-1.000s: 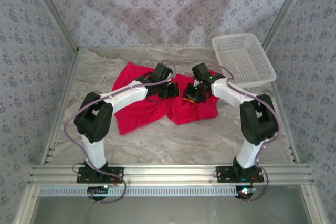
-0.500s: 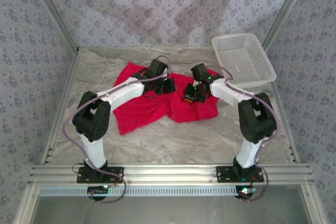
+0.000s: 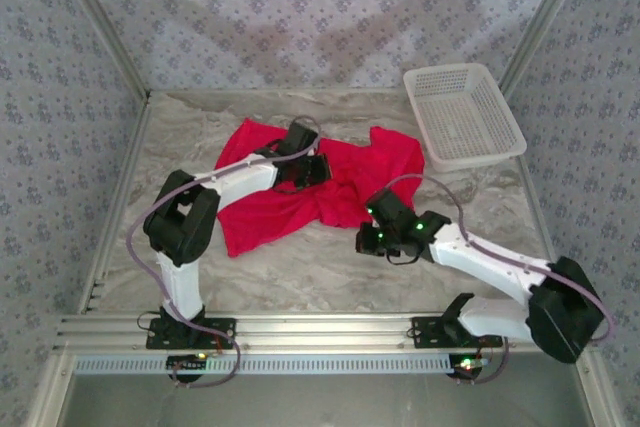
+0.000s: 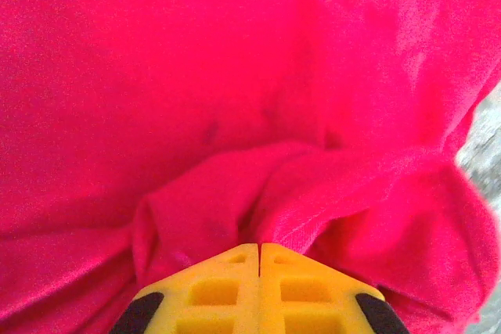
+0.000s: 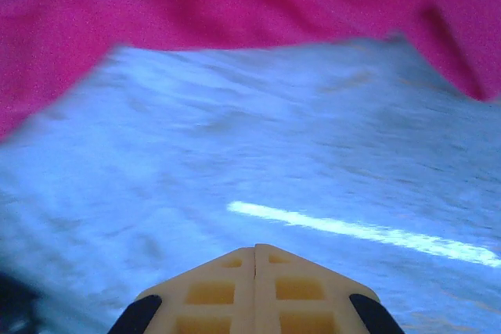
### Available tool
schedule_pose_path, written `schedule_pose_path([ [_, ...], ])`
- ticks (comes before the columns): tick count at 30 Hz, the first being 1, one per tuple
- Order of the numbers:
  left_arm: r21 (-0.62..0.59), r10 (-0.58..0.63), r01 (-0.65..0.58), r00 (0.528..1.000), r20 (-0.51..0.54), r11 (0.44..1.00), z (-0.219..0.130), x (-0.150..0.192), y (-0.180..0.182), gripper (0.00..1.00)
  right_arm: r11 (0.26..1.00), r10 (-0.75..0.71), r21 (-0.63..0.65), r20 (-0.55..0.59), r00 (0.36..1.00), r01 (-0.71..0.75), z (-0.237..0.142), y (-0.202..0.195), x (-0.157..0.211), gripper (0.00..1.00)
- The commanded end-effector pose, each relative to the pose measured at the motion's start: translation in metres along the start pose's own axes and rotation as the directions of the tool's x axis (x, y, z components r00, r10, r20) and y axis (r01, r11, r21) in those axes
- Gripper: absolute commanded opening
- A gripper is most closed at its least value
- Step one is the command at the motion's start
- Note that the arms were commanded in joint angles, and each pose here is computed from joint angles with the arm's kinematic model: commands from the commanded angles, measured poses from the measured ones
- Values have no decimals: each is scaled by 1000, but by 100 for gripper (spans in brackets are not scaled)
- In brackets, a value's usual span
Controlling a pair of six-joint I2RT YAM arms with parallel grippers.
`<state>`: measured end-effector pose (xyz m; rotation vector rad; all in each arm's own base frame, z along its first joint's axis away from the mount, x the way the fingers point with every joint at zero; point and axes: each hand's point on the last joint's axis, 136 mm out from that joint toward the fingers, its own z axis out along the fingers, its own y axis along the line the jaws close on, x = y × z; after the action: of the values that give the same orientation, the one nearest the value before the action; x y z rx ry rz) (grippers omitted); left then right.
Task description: Fold the inside-out t-shirt
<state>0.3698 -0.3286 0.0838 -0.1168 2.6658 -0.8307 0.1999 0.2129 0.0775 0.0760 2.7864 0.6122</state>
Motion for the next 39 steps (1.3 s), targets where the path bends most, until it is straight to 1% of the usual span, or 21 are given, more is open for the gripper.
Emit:
schedule_pose_path([
  [1,-7,-12,12,999,31,1000,-2,-3,4,0,998,9,59,155,988,-18,-17,3,-46,32],
  [3,-10,-9,10,999,35,1000,-6,-3,5,0,995,25,88,205,978,-44,-20,-3,-67,50],
  [4,-10,-9,10,999,36,1000,-6,-3,5,0,995,29,89,218,975,-50,-21,-4,-77,54],
  [6,-5,-9,9,999,39,1000,-8,-2,4,0,994,25,94,249,968,-49,-22,-5,-98,59],
  [10,-1,-4,4,999,36,1000,-10,-1,2,0,993,4,118,212,977,-29,-9,-3,-122,61],
  [16,0,3,-3,999,38,1000,-13,-2,1,0,991,-25,131,151,988,5,17,12,-142,61],
  [20,7,3,-3,999,40,1000,-15,-2,-1,0,980,-14,200,134,991,-13,31,9,-159,61],
  [21,7,4,-4,999,40,1000,-17,-2,-1,0,976,4,217,140,990,-35,32,5,-163,55],
  [22,6,6,-6,999,42,1000,-19,-2,-1,0,972,19,227,153,988,-54,31,2,-169,43],
  [23,8,11,-11,999,43,1000,-22,-2,-2,0,971,32,230,162,986,-69,29,-1,-174,30],
  [24,7,19,-19,999,45,1000,-26,-2,-4,0,971,42,224,174,984,-81,23,-2,-179,12],
  [25,5,26,-27,998,49,1000,-32,-3,-5,0,973,47,215,179,983,-86,15,-2,-182,0],
  [29,11,54,-56,995,80,998,-58,-7,-14,0,980,20,193,166,986,-52,-29,2,-171,0],
  [32,35,72,-77,991,116,996,-84,-9,-24,0,989,23,139,148,989,-44,-67,7,-147,0],
  [33,41,81,-87,988,130,995,-93,-8,-28,0,993,-8,117,139,990,-9,-81,8,-137,0],
  [34,49,83,-91,986,143,995,-102,-8,-31,0,995,-8,95,137,991,-5,-95,9,-127,0],
  [39,109,112,-135,975,193,985,-140,1,-50,0,999,7,31,188,982,-13,-151,6,-97,0],
])
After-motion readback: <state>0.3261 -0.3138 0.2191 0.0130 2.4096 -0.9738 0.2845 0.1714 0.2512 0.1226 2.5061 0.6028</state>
